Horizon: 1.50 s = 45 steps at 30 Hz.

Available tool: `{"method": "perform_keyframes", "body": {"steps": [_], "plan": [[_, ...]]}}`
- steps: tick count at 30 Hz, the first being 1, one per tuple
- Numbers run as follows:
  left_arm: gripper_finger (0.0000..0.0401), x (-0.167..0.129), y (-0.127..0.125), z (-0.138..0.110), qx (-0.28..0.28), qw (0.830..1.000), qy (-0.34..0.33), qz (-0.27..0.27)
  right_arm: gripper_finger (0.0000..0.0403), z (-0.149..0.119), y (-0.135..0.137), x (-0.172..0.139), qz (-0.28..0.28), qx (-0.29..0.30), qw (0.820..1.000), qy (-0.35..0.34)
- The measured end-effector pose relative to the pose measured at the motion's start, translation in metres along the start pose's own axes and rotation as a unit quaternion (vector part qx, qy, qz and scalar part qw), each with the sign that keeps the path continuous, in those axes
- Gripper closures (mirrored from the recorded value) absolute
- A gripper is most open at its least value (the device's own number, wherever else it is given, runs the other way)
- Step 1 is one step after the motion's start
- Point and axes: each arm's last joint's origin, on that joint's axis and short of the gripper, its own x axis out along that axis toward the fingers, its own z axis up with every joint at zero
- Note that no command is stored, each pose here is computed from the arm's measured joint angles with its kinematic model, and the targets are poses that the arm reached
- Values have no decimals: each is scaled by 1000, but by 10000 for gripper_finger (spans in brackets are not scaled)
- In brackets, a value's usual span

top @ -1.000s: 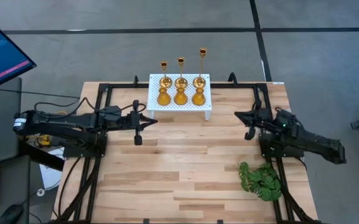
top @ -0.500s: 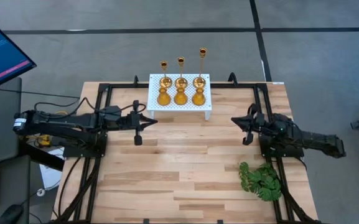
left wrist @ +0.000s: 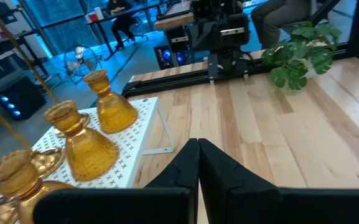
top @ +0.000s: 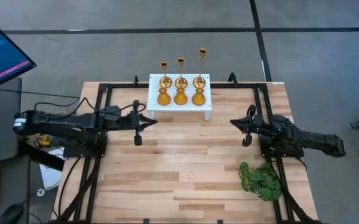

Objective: Pick & Place candle stick holders
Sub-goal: Return to Home Position

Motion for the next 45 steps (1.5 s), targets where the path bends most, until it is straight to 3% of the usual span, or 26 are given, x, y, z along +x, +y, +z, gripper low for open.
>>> {"method": "perform_keyframes", "body": {"steps": [10,17,33,36,40,45], "plan": [[395,0,0,1,-3,1000,-8,-12,403,0,0,0,0,0,1000,1],[395,0,-1,1,-106,994,-7,-13,403,0,0,0,0,0,1000,2],[395,-1,0,2,-108,994,-12,-10,403,0,0,0,0,0,1000,2],[395,-6,4,3,-101,994,-4,47,403,0,0,0,0,0,1000,2],[395,-27,14,7,-129,980,-7,149,403,0,0,0,0,0,1000,2],[395,-56,16,11,-136,984,-34,112,403,0,0,0,0,0,1000,2]]}}
